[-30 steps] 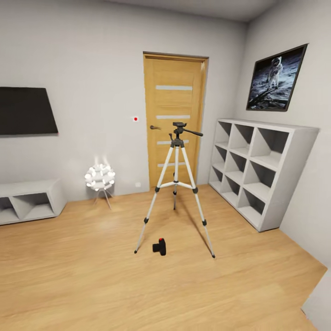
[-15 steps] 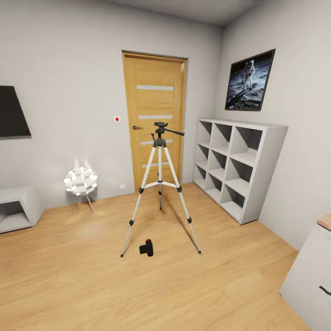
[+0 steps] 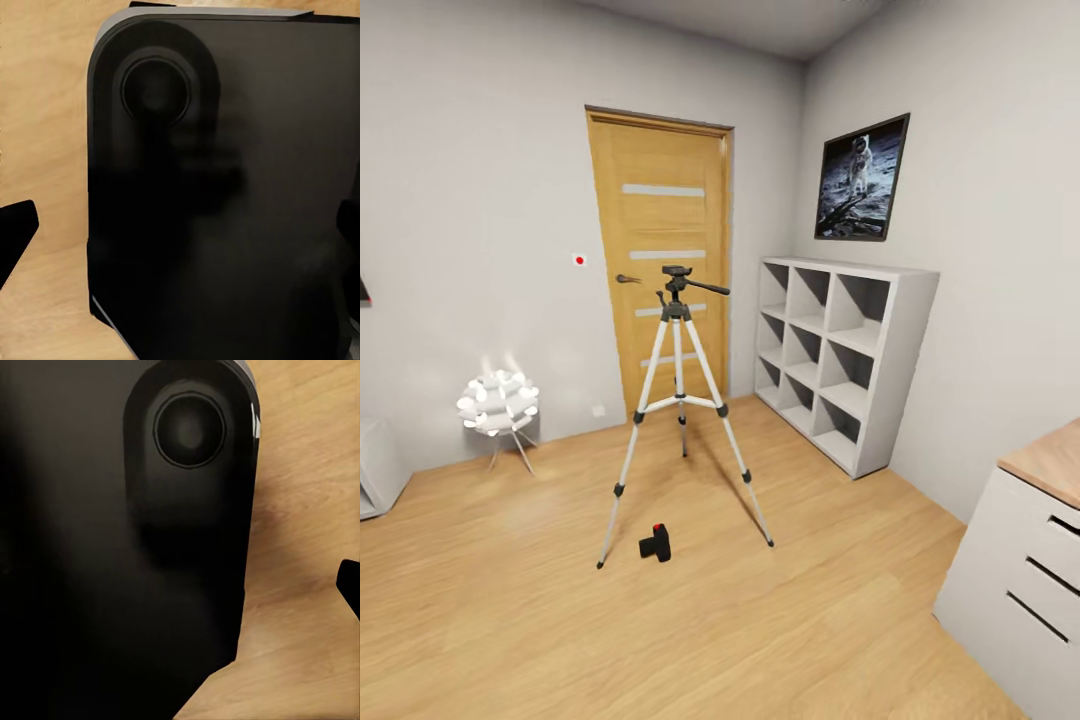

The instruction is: Attach the digital camera to the camera tripod in the bedroom.

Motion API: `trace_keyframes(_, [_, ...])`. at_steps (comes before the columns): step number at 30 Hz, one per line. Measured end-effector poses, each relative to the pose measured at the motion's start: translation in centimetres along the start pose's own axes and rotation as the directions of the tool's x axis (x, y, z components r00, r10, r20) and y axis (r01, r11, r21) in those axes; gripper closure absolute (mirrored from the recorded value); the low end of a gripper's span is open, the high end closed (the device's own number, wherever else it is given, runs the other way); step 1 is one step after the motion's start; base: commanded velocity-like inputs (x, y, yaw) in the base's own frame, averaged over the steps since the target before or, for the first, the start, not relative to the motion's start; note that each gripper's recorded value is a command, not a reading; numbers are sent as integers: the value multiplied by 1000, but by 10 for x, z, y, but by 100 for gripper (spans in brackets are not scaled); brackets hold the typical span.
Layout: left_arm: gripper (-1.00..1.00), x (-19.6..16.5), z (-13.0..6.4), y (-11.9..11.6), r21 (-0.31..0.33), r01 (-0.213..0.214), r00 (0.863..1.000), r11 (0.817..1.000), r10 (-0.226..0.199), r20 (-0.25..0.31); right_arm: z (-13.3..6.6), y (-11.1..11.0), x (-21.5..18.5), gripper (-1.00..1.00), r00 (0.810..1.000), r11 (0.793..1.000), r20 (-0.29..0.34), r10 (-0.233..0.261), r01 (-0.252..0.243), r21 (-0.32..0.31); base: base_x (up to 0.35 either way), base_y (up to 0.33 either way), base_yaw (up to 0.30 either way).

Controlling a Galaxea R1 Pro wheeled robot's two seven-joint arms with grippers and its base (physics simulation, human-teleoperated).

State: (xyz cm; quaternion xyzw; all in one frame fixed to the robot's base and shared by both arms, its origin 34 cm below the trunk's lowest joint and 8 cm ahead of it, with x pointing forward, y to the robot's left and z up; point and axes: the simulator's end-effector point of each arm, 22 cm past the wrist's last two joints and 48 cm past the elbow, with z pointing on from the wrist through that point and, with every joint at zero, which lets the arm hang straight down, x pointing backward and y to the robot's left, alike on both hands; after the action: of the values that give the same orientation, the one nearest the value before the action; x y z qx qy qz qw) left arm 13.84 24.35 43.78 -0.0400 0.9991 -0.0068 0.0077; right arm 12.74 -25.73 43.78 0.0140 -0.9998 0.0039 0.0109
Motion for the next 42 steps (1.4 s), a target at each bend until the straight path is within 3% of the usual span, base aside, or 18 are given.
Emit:
trace_keyframes(4, [-100,1,0,1,-2,16,1000,1000,-16,-3,0,-2,0,-100,1000,1000,1,0,0,2,154,0,-15])
trace_keyframes(5, [-100,2,0,2,-5,56,998,998,-56,-7,0,-2,0,-100,1000,1000,1,0,0,3,272,0,-4])
trace_keyframes(7, [-100,2,0,3,-6,95,995,995,-95,-9,0,-3,0,-100,1000,1000,1,0,0,4,293,0,-3])
trace_keyframes(14, [-100,2,0,4,-9,151,989,989,-151,-10,0,-3,0,-100,1000,1000,1,0,0,5,312,0,-1])
trace_keyframes(42, [-100,1,0,4,-9,160,987,987,-160,-6,0,-1,0,-100,1000,1000,1,0,0,1,322,0,0])
